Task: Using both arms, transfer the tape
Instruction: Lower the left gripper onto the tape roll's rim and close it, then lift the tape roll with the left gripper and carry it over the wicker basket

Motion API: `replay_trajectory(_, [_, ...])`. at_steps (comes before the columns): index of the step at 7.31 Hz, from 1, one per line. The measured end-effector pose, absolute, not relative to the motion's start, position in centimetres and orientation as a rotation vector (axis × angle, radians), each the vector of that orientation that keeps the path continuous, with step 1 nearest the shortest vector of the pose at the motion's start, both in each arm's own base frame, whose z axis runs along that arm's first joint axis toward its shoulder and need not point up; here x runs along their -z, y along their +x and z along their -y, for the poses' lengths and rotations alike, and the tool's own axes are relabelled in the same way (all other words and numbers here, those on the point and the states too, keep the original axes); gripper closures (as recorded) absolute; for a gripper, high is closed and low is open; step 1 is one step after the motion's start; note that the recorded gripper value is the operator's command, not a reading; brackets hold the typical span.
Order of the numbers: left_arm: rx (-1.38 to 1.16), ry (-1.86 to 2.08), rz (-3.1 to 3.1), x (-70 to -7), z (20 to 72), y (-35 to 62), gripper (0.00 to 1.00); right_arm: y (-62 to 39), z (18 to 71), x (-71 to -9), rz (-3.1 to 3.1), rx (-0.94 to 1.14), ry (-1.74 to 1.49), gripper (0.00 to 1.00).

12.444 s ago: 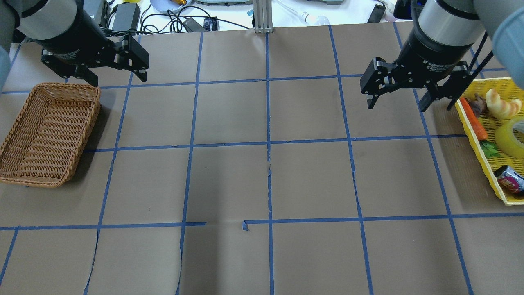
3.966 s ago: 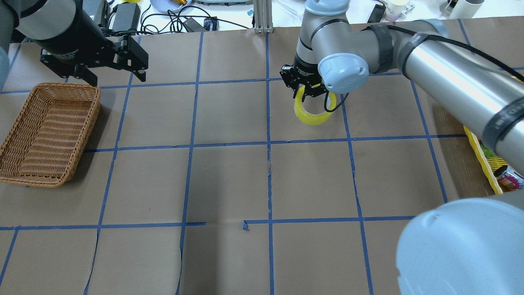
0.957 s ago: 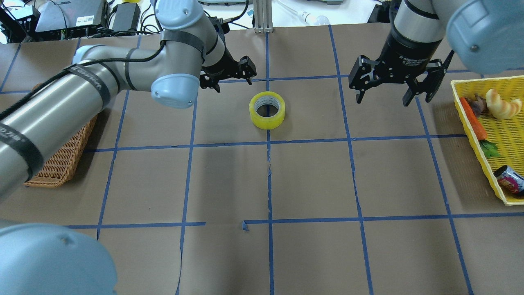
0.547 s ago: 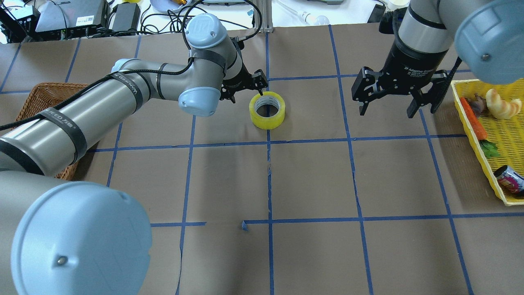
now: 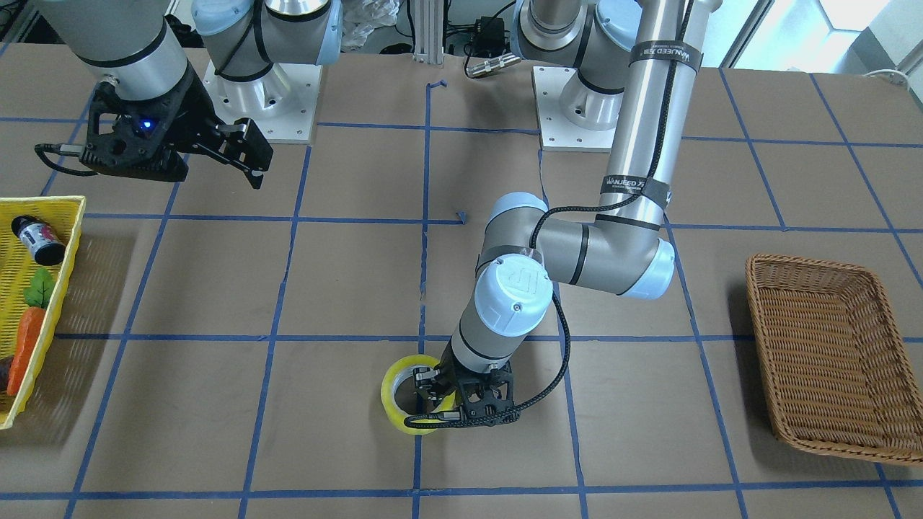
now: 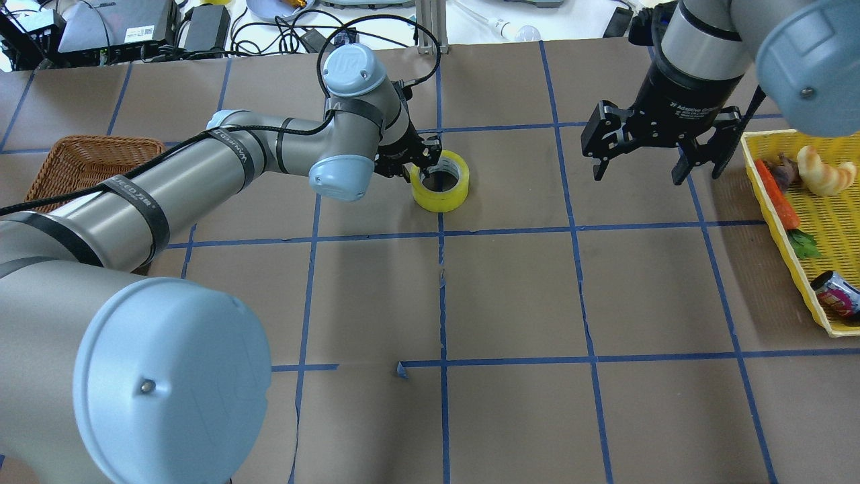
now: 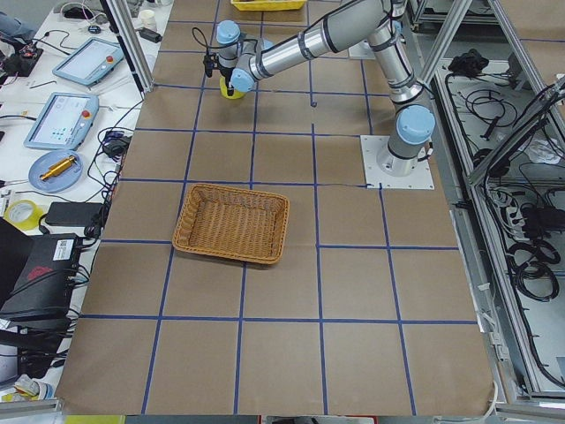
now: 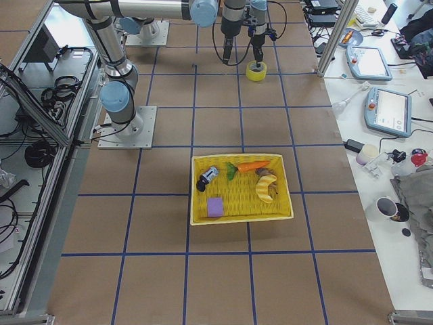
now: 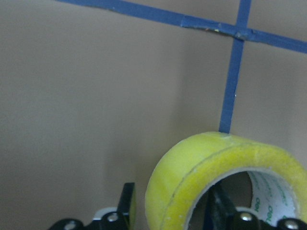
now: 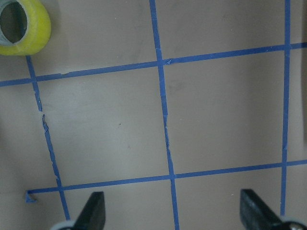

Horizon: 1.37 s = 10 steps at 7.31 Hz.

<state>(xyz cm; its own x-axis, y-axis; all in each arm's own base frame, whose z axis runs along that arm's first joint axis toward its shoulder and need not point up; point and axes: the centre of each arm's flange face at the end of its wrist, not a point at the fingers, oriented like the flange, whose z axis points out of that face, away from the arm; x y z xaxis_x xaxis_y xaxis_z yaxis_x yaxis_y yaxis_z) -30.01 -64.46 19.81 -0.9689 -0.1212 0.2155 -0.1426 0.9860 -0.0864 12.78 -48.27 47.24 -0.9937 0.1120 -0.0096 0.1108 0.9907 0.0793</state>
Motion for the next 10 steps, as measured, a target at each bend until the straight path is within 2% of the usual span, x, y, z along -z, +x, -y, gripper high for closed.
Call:
replay_trajectory(2, [-0.126,0.183,2.922,-21.8,65.4,-26.4,1.0,12.8,48.4,-47.7,-3.117,-0.065,0.167,0.0])
replay_trajectory(5, [-0.099,0.075,2.936,-30.8,66.9,-14.0,1.0,12.9,48.4,-48.2,-3.119,-0.003,0.076,0.0])
replay_trajectory(7, [-0.062,-0.132,2.992,-35.7,66.7,-1.2,1.0,12.9,48.5,-48.2,-3.121,0.01,0.06,0.0])
replay_trajectory(10, [-0.026,-0.452,3.03,-37.0,62.4,21.0,1.0,12.8,48.5,-48.1,-3.134,0.009,0.058,0.0])
